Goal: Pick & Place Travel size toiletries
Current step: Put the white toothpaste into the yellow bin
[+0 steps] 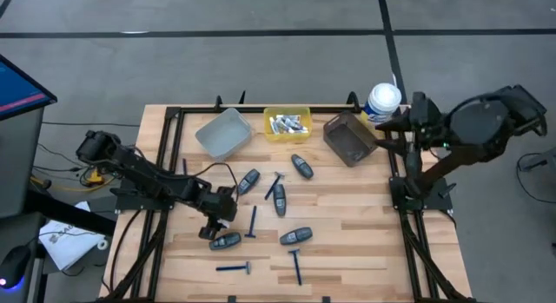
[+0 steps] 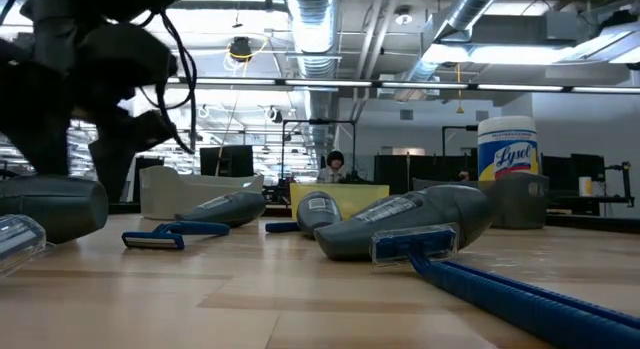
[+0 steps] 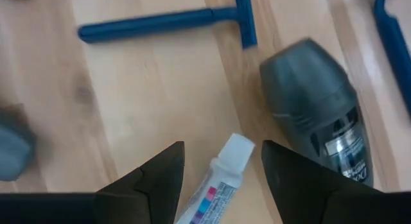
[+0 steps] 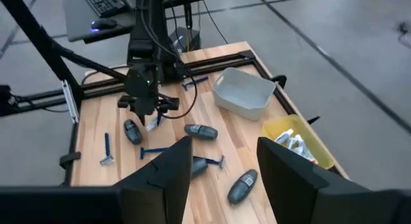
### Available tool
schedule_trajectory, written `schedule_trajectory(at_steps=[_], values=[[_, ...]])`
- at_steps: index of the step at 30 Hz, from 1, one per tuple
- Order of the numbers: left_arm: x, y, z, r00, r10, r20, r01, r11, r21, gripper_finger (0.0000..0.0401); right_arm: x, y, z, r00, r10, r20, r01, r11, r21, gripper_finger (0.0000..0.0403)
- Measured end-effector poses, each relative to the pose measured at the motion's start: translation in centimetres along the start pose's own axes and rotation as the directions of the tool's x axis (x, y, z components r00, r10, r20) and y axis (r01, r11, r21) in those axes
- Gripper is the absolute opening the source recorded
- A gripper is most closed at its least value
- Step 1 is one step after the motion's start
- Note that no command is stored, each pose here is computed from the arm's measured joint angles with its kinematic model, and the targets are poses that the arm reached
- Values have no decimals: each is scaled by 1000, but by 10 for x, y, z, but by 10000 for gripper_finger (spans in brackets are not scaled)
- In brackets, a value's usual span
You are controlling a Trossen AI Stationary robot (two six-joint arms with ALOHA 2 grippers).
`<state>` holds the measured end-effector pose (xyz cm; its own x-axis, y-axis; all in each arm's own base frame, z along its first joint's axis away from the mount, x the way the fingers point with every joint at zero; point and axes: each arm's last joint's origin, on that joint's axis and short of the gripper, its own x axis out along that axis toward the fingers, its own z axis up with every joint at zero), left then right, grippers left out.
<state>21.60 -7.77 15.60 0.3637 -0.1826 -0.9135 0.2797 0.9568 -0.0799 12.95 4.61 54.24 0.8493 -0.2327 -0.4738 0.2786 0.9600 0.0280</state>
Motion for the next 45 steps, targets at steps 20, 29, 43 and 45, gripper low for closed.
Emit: schedule_trajectory(at_steps=[20,29,43,45], values=[[21,-6,-4,995,50,-84,-45,997,56,164,38,31,-36,986,-80,-146,74,996,-47,153],[21,-4,-4,989,126,-73,-121,990,67,80,38,31,-37,986,-80,-147,75,996,-40,139],[-15,17,4,975,207,84,-196,974,-117,70,38,31,-36,986,-79,-144,77,997,-19,128],[-32,27,6,950,273,152,-241,950,-197,70,38,32,-36,986,-78,-145,77,997,-15,128]])
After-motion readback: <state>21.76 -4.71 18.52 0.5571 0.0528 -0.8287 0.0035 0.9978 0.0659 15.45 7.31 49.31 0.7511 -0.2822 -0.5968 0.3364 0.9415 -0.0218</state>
